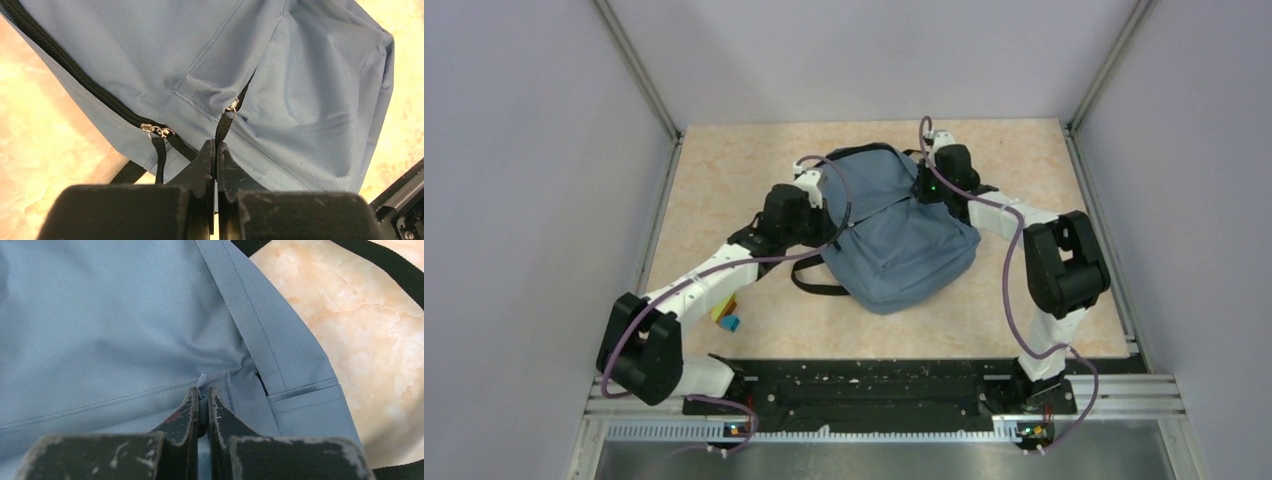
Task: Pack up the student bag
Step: Zip the student bag at the center of the board, then reset both arms
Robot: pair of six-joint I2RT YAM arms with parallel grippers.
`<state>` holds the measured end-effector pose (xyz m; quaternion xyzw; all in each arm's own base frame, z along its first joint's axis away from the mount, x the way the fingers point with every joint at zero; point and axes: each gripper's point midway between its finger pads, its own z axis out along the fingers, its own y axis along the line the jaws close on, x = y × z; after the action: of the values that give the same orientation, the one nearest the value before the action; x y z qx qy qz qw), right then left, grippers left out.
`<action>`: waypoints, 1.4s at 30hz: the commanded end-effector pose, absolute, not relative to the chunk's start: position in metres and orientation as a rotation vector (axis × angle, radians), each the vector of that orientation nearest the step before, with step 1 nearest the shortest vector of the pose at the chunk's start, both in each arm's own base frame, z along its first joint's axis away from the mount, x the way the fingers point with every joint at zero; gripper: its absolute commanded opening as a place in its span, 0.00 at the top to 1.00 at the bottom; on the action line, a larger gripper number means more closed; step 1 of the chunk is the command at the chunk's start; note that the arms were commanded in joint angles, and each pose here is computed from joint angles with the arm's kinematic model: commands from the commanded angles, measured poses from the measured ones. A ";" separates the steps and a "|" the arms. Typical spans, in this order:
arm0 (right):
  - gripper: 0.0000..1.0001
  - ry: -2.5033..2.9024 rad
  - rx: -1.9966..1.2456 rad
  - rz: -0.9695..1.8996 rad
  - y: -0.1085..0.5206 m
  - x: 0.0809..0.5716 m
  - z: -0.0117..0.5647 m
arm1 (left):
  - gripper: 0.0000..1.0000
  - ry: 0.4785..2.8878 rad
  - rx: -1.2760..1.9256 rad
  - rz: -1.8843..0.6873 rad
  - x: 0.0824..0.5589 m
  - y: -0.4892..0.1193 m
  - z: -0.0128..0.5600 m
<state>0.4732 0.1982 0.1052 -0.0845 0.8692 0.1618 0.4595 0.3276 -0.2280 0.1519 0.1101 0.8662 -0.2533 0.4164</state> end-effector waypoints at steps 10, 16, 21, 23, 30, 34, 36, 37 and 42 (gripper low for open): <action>0.88 1.971 -0.281 0.424 0.166 0.492 0.151 | 1.00 2.244 0.355 -0.695 0.335 -0.219 0.144; 0.18 1.895 -0.387 0.556 0.183 0.470 0.196 | 0.31 2.141 0.349 -0.648 0.350 -0.215 0.173; 0.12 1.886 -0.365 0.523 0.170 0.456 0.217 | 0.21 2.077 0.240 -0.577 0.358 -0.194 0.192; 0.11 1.911 -0.322 0.488 0.157 0.451 0.218 | 0.20 2.056 0.161 -0.571 0.361 -0.179 0.198; 0.10 1.868 -0.140 0.462 0.103 0.423 0.238 | 0.19 1.901 -0.125 -0.413 0.359 -0.117 0.232; 0.10 1.783 -0.062 0.379 0.077 0.398 0.257 | 0.18 1.774 -0.309 -0.272 0.338 -0.073 0.274; 0.09 1.713 -0.029 0.330 0.066 0.386 0.272 | 0.19 1.686 -0.325 -0.231 0.324 -0.057 0.298; 0.08 1.669 -0.015 0.305 0.061 0.380 0.281 | 0.19 1.642 -0.325 -0.219 0.315 -0.050 0.310; 0.07 1.458 0.026 0.183 0.036 0.345 0.320 | 0.16 1.563 -0.305 -0.137 0.282 -0.027 0.340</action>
<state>0.3629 0.0586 0.2679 -0.0121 0.7458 0.1297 0.6533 0.2990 -0.0531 0.3256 -0.1229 0.7159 -0.1160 0.6775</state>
